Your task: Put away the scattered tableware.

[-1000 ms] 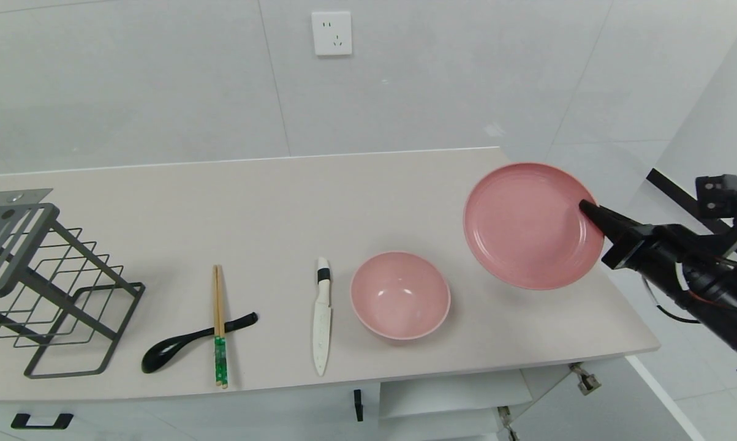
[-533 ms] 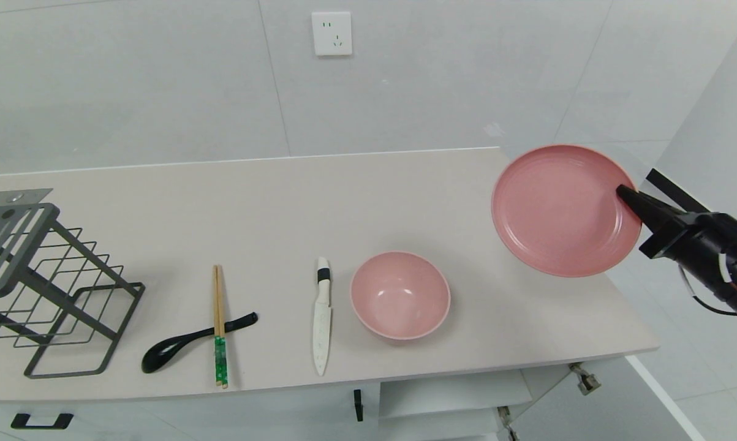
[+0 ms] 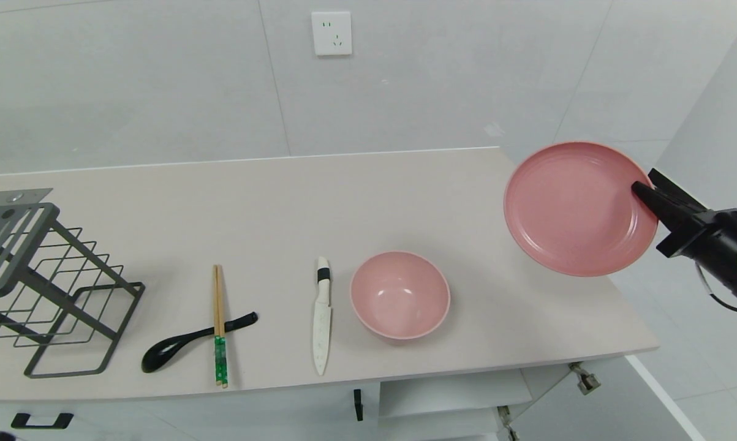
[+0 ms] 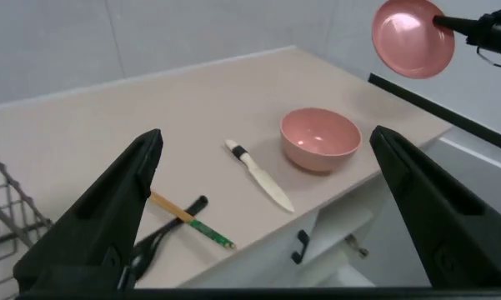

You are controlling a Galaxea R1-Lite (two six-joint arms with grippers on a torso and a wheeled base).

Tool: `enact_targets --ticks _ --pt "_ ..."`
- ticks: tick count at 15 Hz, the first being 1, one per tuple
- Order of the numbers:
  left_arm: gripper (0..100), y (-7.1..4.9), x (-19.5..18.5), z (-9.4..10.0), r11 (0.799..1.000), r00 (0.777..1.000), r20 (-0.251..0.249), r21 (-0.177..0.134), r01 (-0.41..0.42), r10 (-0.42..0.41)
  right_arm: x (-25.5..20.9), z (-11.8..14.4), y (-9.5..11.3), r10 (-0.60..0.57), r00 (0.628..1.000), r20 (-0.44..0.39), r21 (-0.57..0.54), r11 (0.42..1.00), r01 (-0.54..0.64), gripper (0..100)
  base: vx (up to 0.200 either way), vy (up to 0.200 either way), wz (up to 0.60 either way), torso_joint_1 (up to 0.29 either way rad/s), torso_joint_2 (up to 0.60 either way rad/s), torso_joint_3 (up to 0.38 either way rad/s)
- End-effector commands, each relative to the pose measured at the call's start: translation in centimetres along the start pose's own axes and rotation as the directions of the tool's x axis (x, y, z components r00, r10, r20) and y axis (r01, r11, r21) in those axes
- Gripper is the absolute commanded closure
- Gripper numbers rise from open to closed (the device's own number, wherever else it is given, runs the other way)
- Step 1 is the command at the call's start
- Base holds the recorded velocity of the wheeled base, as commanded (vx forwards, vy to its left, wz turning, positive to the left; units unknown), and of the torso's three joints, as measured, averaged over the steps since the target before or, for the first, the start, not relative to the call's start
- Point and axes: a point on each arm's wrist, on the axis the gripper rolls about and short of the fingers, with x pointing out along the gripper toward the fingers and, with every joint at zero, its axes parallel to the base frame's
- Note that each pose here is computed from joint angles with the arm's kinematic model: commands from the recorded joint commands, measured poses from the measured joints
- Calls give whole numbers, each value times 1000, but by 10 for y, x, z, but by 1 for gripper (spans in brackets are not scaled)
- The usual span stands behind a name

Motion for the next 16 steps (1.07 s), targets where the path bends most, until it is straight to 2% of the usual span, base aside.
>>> enact_targets --ticks 1,2,3,4,5,6,7,9,11,14,16 --pt "0 15 30 -2 993 989 -142 -111 32 -47 0 1 0 1 1000 6 -13 1000 -1 100 0 0 0 0 0 0" --pt "0 18 40 -8 985 973 -201 -153 81 -112 0 2 0 1 1000 8 -16 1000 -1 100 0 0 0 0 0 0" --pt "0 18 45 -11 979 962 -228 -173 111 -149 0 2 0 0 1000 8 -18 1000 0 100 0 0 0 0 0 0" --pt "0 17 66 -16 949 914 -295 -234 214 -279 -1 3 0 6 1000 8 -19 1000 -6 100 0 0 0 0 0 0" --pt "0 15 83 -12 931 894 -295 -244 271 -338 -4 5 -2 20 1000 11 -27 999 -20 100 0 0 0 0 0 0" --pt "0 14 104 -12 916 878 -289 -248 316 -381 -5 5 -3 29 1000 7 -31 999 -28 100 0 0 0 0 0 0" --pt "0 14 121 -15 911 876 -277 -243 334 -395 -5 4 -3 29 1000 4 -30 999 -29 100 0 0 0 0 0 0" --pt "0 17 147 -28 912 882 -262 -232 338 -393 -5 4 -3 29 1000 1 -28 999 -29 100 0 0 0 0 0 0" --pt "0 18 158 -39 920 894 -246 -219 325 -374 -5 3 -3 30 1000 -1 -32 999 -30 100 0 0 0 0 0 0" --pt "0 19 163 -43 920 896 -239 -215 328 -375 -7 5 -2 31 1000 5 -38 999 -31 100 0 0 0 0 0 0" --pt "0 8 170 -49 903 870 -267 -234 359 -415 -8 5 -2 31 1000 5 -40 999 -31 100 0 0 0 0 0 0"
